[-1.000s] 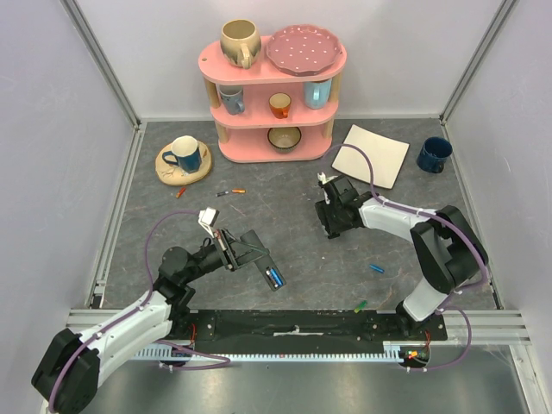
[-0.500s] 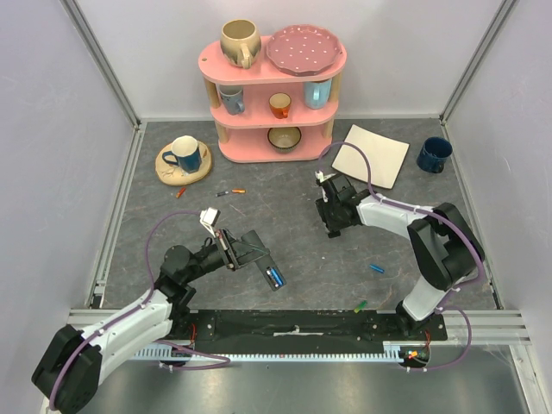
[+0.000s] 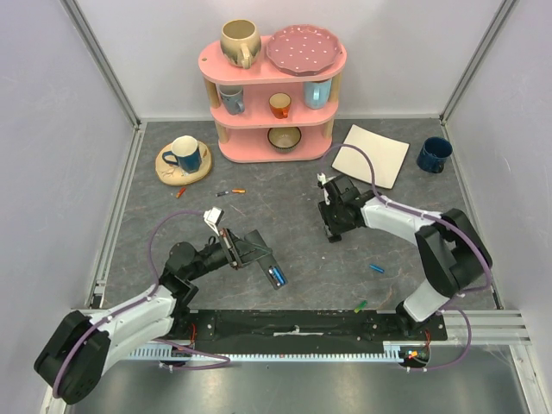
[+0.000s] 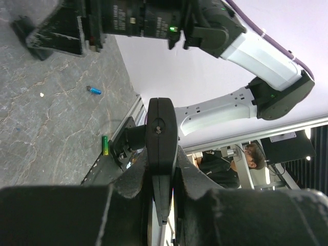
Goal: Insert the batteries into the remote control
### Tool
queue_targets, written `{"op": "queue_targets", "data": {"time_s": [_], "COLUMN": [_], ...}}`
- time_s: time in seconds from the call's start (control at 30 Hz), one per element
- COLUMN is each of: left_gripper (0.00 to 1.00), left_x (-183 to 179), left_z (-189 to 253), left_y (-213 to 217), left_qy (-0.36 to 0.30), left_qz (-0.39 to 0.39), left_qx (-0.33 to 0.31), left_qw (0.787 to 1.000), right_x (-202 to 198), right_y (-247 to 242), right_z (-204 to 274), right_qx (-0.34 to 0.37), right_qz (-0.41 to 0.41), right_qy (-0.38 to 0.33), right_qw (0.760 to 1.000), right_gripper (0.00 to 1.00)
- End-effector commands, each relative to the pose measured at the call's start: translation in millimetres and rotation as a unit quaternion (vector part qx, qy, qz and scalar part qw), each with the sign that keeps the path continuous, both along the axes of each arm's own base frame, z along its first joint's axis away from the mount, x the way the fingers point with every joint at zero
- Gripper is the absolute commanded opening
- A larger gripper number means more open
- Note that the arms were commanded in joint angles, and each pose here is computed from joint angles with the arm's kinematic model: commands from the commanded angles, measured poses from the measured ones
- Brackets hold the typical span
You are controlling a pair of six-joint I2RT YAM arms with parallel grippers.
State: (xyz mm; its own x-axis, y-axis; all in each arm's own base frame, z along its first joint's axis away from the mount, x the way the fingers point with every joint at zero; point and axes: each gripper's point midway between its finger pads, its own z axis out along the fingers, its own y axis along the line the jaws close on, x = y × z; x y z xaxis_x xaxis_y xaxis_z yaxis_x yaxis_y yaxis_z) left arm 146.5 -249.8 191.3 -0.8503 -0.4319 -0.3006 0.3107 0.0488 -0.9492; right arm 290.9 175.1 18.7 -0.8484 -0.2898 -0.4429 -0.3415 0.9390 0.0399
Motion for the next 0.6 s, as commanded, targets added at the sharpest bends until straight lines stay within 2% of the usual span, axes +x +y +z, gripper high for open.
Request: {"op": "queue_targets", "data": {"time_s": [0.0,0.07,0.23,0.57], "left_gripper": [0.02,0.02,0.02,0.02], "left_x": [7,12,25,48], "left_z": [10,11,16,28], "left_y": [0,-1,-6,-23], "left_qy": [-0.026,-0.023,-0.017,-0.002], "left_qz": [0.015,0.020,0.031,0.025], "left_qx": [-0.016,-0.021,-0.029,-0.067], "left_qw": [0.999,0.999,0.999,0.997], "right_x": [-12,-23,-43,-92], "right_y": [3,7,18,55], "right_z": [42,52,104,188], "right_qx": [0.040,0.055,0.086,0.095], "right_qz": [0.002,0.014,0.047,0.138], "right_qy": [-0.015,-0.005,-0.036,-0.063], "right_qw": [0.999,0.998,0.994,0.984], "right_gripper": [0.33,0.33,0.33,0.33]}}
